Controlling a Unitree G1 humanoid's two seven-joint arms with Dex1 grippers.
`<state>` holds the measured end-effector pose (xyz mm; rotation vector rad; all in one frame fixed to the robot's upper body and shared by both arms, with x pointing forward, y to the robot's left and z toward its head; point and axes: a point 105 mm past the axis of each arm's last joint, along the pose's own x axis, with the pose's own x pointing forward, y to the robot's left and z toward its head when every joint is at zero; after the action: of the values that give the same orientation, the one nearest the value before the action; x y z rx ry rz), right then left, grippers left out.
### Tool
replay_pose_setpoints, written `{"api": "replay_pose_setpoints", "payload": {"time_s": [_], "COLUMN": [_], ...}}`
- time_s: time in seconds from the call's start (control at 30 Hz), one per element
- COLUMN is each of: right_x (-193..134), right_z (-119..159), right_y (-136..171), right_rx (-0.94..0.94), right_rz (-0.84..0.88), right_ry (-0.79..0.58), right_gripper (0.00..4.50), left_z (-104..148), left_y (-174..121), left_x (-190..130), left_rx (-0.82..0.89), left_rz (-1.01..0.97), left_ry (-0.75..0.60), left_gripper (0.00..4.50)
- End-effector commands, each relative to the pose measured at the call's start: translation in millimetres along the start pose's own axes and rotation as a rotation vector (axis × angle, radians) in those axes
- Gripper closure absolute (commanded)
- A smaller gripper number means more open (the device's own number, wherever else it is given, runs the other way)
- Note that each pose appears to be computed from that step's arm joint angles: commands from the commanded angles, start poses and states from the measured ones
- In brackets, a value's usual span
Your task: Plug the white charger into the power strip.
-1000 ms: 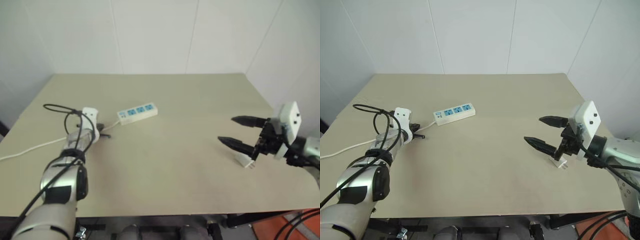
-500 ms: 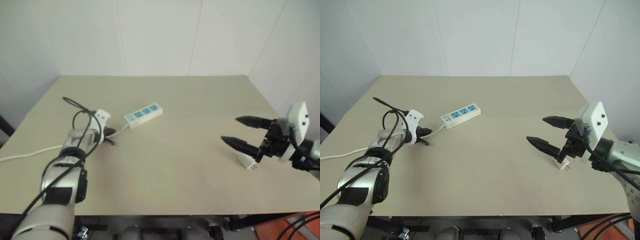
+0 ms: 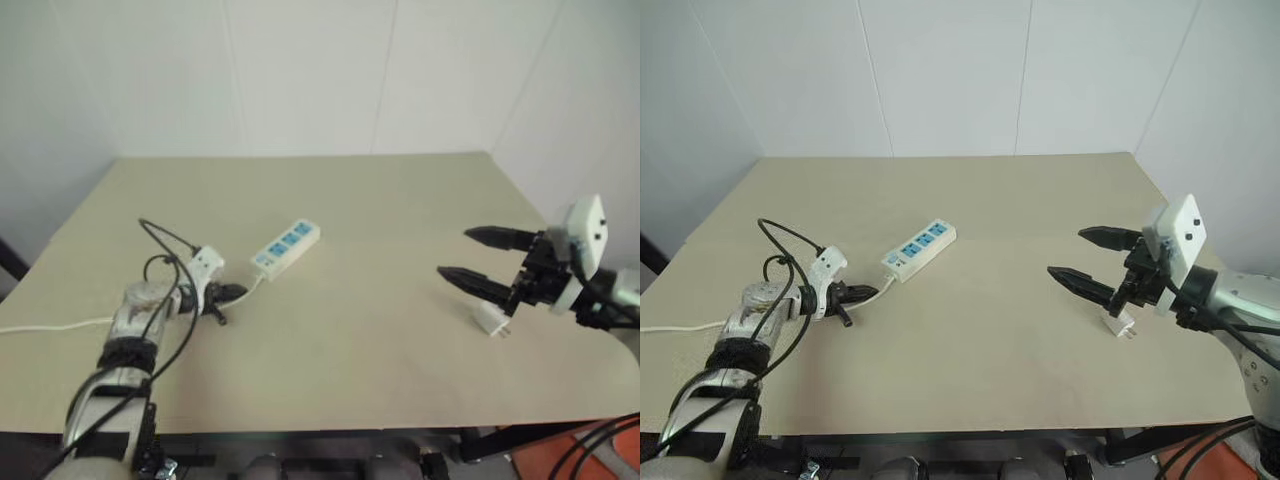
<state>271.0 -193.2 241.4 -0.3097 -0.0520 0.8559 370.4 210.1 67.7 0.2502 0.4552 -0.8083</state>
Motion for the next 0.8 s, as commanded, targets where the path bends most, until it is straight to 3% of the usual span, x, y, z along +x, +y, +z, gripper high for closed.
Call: {"api": "replay_pose_setpoints", "payload": {"time_s": [0.03,0.2,0.47,0.6,0.7,0.8], "right_x": [0,0,4,5,5,5], "right_z": [9,7,6,6,5,4], "right_y": [-1,0,2,2,4,6], "right_rx": [-0.044,-0.037,-0.031,-0.030,-0.026,-0.022], "right_rz": [0.002,0.008,0.023,0.020,0.016,0.013], "right_ry": [-0.026,-0.029,-0.040,-0.048,-0.055,-0.061], "right_gripper": [0.00,0.00,0.00,0.00,0.00,0.00], "left_z": [-33,-23,95,116,120,121], "left_y": [-30,-27,-11,-14,-19,-20], "left_x": [2,-12,-13,-13,-12,-13], "left_rx": [-0.088,-0.054,0.098,0.143,0.150,0.149], "left_rz": [-0.108,-0.079,-0.049,-0.075,-0.109,-0.115], "left_ry": [0.096,0.072,-0.278,-0.346,-0.365,-0.382], "left_gripper": [4.48,4.48,4.48,4.48,3.92,2.93]}}
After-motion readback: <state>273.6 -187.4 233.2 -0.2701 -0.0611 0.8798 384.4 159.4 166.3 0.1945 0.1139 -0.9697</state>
